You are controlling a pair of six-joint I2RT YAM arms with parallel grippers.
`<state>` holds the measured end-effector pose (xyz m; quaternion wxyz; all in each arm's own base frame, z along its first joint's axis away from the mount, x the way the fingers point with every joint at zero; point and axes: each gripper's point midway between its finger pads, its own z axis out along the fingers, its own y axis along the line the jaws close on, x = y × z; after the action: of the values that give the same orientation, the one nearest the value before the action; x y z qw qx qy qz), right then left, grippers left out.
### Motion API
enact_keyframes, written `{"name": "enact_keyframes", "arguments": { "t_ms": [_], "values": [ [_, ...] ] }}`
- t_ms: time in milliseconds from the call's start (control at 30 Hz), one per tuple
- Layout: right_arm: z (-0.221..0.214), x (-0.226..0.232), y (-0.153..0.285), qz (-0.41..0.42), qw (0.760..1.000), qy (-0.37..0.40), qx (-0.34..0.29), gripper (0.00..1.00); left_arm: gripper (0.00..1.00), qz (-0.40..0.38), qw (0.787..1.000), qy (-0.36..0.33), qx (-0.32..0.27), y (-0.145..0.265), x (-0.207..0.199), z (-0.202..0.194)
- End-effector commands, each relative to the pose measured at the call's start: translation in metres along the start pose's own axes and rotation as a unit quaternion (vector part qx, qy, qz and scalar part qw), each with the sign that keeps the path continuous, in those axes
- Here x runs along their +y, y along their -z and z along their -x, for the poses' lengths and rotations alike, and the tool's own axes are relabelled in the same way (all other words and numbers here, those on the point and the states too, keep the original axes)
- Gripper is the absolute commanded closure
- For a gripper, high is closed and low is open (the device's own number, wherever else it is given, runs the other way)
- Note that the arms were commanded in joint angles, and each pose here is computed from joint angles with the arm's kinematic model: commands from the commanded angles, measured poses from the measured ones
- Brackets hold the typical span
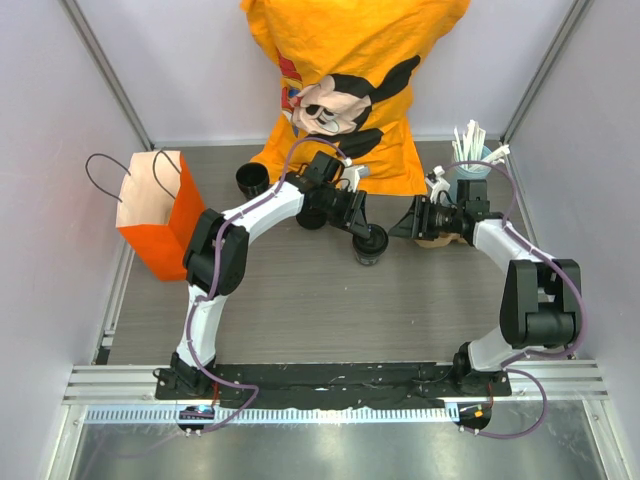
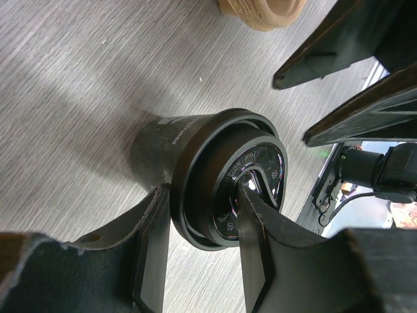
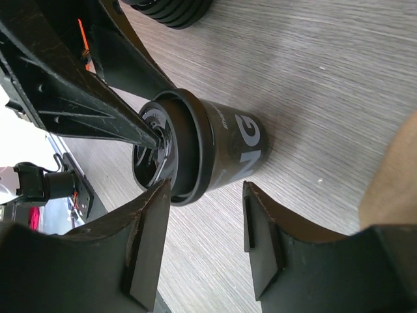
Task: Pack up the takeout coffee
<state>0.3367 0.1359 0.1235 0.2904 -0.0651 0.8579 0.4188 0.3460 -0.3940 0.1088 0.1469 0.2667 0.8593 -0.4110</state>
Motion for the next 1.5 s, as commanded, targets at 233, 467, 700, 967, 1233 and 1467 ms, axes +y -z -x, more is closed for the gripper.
{"name": "enact_keyframes", "arguments": {
  "t_ms": [233,467,700,967,1233,1467],
  "values": [
    [0.009,0.001,-0.022,0.008,1.000,0.011,-0.005,0.50,0.89,0.067,0.995,0.006,0.077,-0.014,0.045,-0.052],
    [0.018,0.009,-0.024,0.032,0.999,0.008,-0.017,0.51,0.89,0.066,0.995,0.005,0.078,-0.015,0.045,-0.053],
    [0.033,0.014,-0.025,0.057,0.998,0.000,-0.034,0.51,0.90,0.065,0.994,0.006,0.083,-0.016,0.047,-0.056],
    [0.034,0.008,-0.032,0.063,0.998,-0.013,-0.028,0.52,0.90,0.062,0.995,0.008,0.082,-0.018,0.047,-0.056],
    [0.040,0.010,-0.037,0.079,0.996,-0.030,-0.029,0.52,0.91,0.062,0.995,0.009,0.082,-0.017,0.046,-0.055],
    [0.046,0.015,-0.039,0.098,0.994,-0.036,-0.034,0.52,0.91,0.063,0.995,0.009,0.082,-0.017,0.047,-0.055]
  ]
}}
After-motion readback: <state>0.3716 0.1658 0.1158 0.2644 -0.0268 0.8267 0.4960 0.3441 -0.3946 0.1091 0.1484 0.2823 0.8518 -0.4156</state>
